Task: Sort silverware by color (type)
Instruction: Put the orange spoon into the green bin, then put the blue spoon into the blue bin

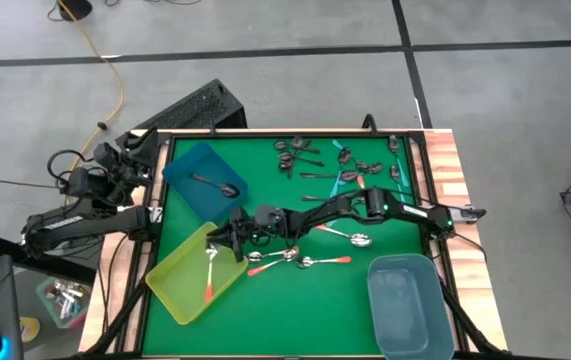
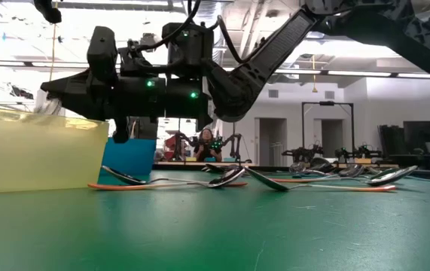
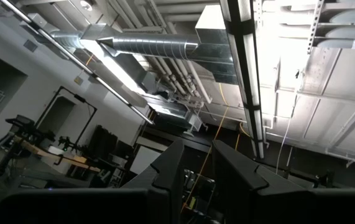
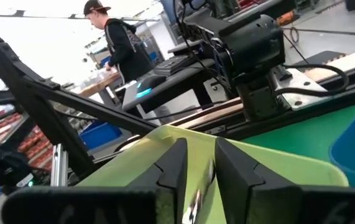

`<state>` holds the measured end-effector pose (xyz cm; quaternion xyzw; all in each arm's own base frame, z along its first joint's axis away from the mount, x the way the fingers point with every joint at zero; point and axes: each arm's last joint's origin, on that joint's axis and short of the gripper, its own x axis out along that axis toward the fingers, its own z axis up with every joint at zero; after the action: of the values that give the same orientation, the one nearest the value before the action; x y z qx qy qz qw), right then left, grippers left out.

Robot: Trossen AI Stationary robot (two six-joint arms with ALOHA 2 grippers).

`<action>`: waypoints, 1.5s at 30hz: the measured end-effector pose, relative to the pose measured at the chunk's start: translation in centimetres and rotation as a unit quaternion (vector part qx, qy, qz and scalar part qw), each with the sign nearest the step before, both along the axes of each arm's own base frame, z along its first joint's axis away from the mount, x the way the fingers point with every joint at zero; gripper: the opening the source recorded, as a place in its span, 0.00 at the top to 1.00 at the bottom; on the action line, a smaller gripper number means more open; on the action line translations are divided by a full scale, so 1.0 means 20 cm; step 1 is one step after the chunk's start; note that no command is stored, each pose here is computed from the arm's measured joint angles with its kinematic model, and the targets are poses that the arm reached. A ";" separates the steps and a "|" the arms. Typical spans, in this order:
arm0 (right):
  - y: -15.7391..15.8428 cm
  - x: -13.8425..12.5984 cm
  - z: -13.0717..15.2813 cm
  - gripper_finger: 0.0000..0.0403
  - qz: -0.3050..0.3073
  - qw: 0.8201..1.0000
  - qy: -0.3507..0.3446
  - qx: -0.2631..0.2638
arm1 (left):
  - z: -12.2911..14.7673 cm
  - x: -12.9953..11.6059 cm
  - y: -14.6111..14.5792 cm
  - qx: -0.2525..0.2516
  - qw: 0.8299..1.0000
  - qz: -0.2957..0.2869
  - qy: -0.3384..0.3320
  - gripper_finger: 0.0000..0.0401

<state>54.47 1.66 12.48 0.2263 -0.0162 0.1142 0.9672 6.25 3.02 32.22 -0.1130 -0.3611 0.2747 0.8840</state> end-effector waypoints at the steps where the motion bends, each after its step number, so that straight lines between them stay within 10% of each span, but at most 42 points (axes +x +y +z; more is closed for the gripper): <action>1: -0.01 0.00 0.00 0.74 0.003 1.000 -0.001 -0.001 | 0.00 0.00 0.00 0.000 1.000 0.000 0.000 0.83; 20: -0.61 -0.22 0.65 0.69 0.122 0.991 0.037 -0.040 | 0.00 0.00 0.00 -0.015 0.999 -0.040 -0.021 0.83; 32: -0.78 -0.87 1.20 0.69 0.060 0.963 0.233 -0.121 | -0.04 0.04 0.01 -0.049 0.998 -0.046 0.016 0.83; 45: -0.63 -1.62 1.53 0.69 -0.049 0.907 0.395 -0.136 | -0.06 0.10 0.03 -0.096 0.994 -0.045 0.020 0.83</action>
<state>22.14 -10.96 43.00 0.1182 0.3713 -0.0311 0.9204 8.33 3.71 31.00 -0.2077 -0.3104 0.2702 0.8874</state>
